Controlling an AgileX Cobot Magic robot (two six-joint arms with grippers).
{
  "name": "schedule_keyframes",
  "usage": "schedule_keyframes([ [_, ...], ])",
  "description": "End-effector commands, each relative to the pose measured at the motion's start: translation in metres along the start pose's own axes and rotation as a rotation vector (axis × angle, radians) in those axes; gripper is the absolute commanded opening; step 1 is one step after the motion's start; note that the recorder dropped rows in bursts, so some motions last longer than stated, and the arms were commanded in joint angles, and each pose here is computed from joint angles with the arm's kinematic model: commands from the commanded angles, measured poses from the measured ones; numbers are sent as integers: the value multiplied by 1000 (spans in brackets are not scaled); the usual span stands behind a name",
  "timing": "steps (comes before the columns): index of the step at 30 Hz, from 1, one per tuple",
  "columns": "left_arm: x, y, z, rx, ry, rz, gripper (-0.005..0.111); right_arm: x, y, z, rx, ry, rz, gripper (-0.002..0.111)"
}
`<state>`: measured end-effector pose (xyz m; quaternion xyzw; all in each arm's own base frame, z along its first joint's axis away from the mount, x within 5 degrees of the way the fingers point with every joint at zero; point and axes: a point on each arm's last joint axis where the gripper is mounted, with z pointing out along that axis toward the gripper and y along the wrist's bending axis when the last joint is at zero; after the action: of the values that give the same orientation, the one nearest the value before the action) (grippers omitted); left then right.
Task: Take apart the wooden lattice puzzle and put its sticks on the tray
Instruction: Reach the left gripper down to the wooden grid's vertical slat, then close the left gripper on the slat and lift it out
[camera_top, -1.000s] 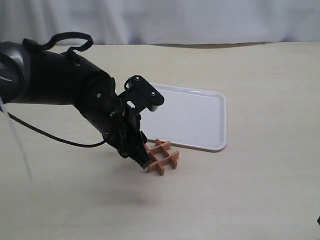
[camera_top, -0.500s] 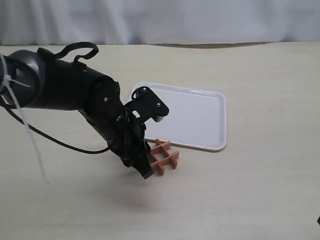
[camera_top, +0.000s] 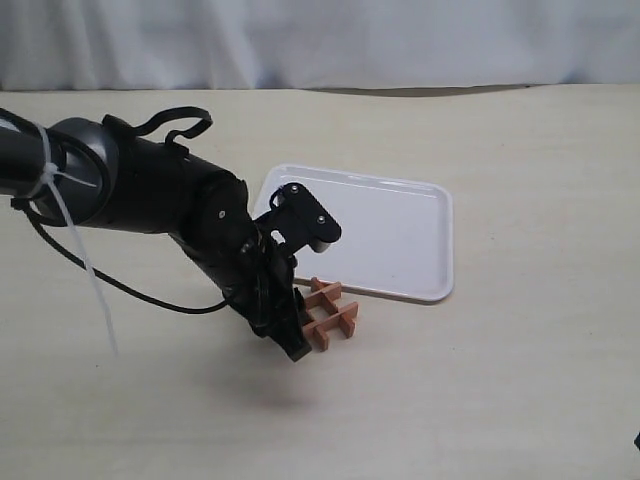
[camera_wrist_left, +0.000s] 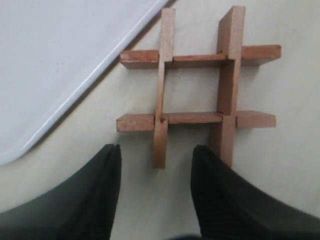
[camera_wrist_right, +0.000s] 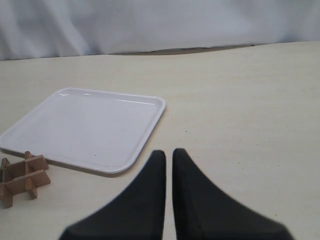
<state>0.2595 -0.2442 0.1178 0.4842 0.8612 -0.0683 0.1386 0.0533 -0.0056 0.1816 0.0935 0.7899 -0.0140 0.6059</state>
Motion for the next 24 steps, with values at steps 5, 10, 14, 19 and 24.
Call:
schedule_keyframes([
  [5, -10, 2, -1, -43, -89, 25, 43, -1, 0, 0, 4, -17, 0, 5],
  [10, -10, 2, -1, -42, -86, 25, 43, -1, 0, 0, 4, -17, 0, 5],
  [14, -7, 1, -1, -28, -54, 33, 43, -1, 0, 0, 4, -17, 0, 5],
  [19, -7, 1, -1, -31, -55, 85, 43, -1, 0, 0, 4, -17, 0, 5],
  [24, -7, 1, -1, -32, -56, 113, 43, -1, 0, 0, 4, -17, 0, 5],
])
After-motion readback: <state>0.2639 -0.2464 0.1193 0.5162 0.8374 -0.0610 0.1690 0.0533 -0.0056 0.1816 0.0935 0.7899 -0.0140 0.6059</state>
